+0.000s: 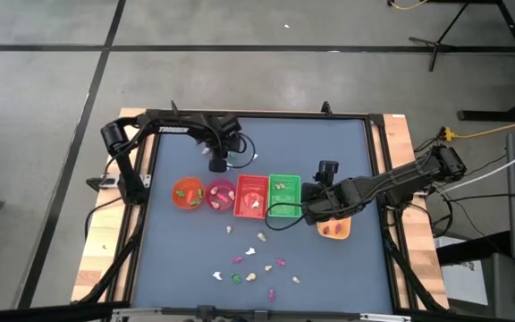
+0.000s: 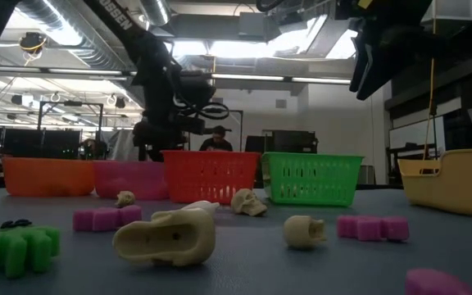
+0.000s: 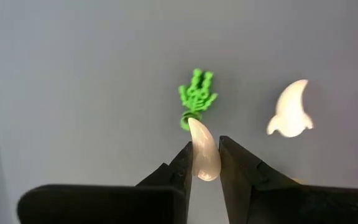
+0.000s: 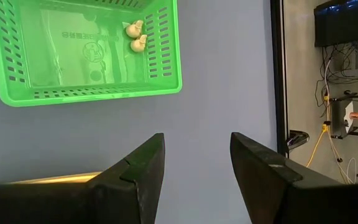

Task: Sort Halloween decoration
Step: Put the white ghost toy into the red bin

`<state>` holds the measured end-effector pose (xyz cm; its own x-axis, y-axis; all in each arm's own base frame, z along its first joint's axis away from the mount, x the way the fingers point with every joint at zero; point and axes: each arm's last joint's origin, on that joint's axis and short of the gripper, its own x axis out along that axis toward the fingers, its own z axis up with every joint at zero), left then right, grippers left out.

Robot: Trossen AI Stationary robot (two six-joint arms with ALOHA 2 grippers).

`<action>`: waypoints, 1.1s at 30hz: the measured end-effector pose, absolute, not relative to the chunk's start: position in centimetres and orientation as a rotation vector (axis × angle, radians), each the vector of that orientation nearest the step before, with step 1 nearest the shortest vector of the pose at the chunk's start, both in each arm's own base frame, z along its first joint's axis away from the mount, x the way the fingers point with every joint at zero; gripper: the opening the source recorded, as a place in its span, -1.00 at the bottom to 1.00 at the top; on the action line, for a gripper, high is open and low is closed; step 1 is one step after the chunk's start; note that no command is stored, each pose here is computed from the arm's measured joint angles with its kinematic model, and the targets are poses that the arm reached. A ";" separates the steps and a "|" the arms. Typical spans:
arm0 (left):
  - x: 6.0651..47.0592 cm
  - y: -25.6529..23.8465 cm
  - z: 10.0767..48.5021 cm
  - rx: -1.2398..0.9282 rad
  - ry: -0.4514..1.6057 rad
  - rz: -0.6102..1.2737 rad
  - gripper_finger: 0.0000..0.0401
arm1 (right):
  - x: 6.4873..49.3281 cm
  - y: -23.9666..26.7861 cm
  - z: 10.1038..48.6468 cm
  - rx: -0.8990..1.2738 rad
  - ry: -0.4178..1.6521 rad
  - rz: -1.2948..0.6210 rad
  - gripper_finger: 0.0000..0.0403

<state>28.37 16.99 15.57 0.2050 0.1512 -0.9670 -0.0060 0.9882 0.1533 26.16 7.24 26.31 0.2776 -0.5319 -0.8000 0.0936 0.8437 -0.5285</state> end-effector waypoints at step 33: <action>36.9 7.4 25.4 0.062 1.056 -0.104 -0.77 | 26.1 7.2 26.3 -0.420 1.227 -0.436 -0.10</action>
